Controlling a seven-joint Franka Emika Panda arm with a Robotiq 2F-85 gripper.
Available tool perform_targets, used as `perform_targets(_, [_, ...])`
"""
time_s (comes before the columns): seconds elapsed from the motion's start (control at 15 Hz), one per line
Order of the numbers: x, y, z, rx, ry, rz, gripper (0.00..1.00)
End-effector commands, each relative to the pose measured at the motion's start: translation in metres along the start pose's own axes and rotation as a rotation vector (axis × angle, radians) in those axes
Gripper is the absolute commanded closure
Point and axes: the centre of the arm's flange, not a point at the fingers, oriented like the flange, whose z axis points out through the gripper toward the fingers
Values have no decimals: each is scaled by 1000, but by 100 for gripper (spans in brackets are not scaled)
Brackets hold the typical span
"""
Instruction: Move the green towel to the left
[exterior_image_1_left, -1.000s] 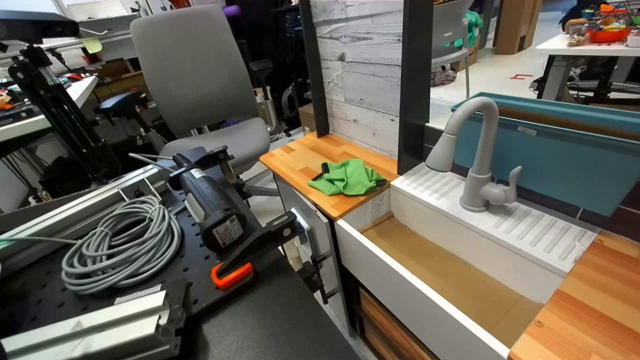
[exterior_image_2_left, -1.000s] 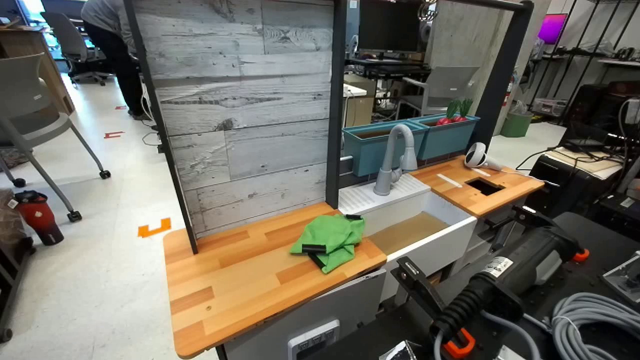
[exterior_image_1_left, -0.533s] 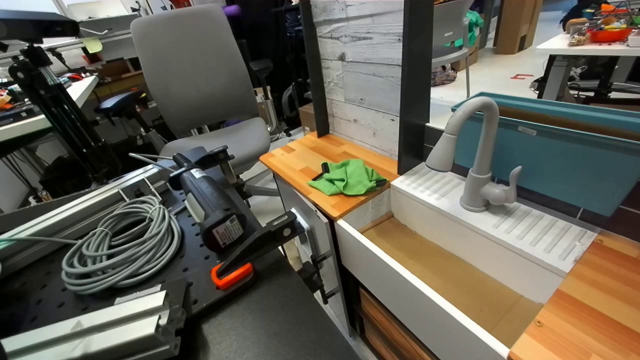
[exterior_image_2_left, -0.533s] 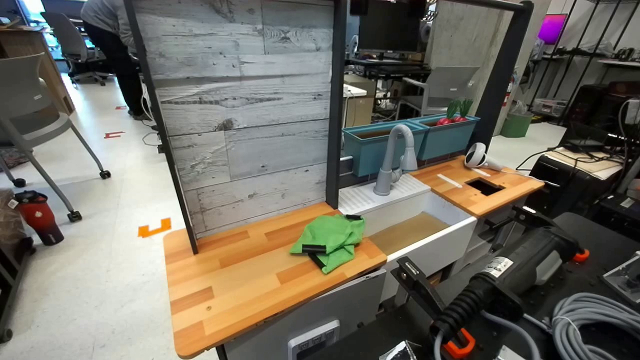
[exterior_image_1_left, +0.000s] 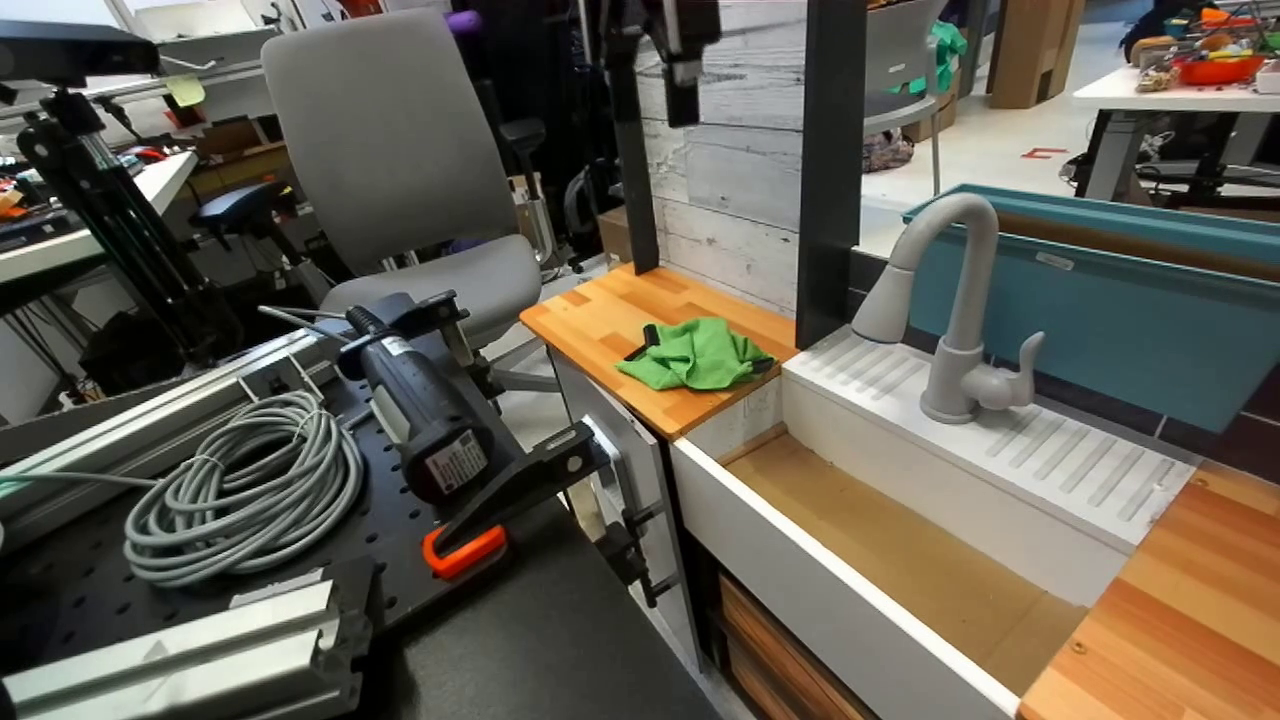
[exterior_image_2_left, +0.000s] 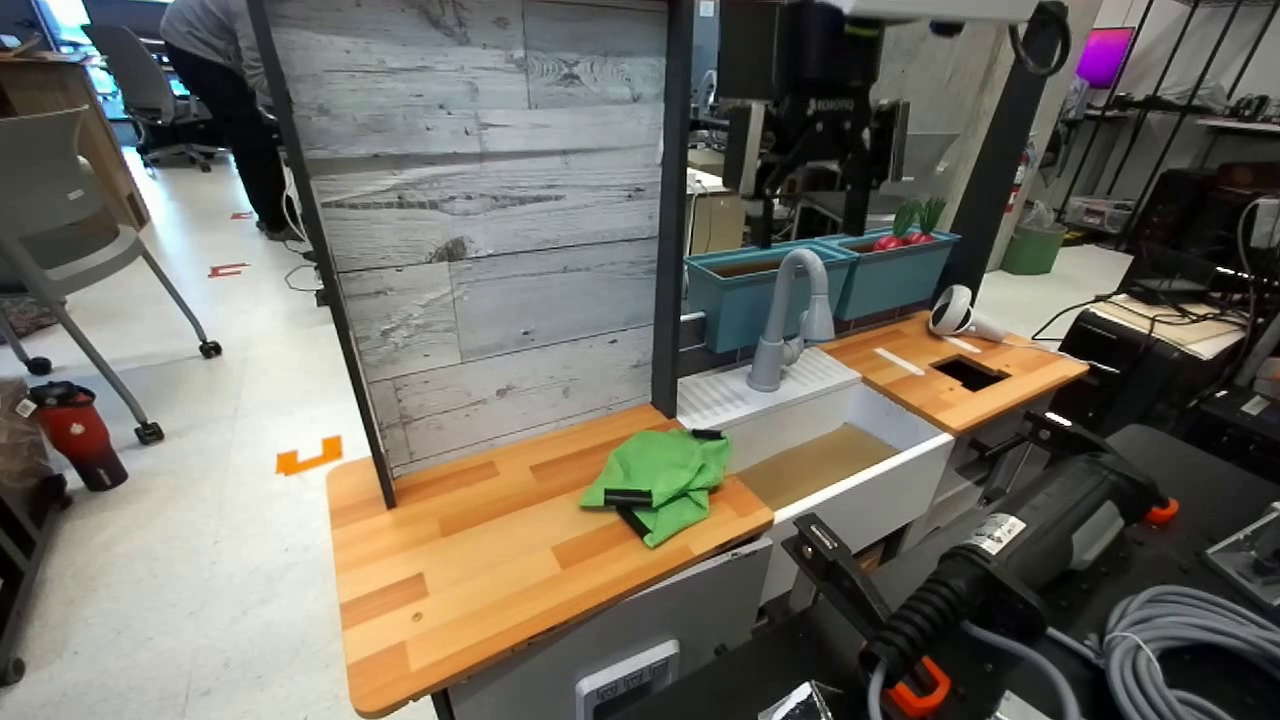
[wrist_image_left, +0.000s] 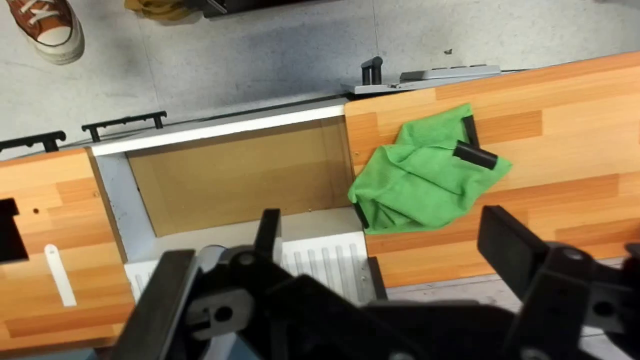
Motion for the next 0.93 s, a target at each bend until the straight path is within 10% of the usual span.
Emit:
perform_targets(0.0, [48, 6, 61, -9, -59, 77, 0])
perform_targets(0.87, [97, 2, 229, -102, -158, 181, 0])
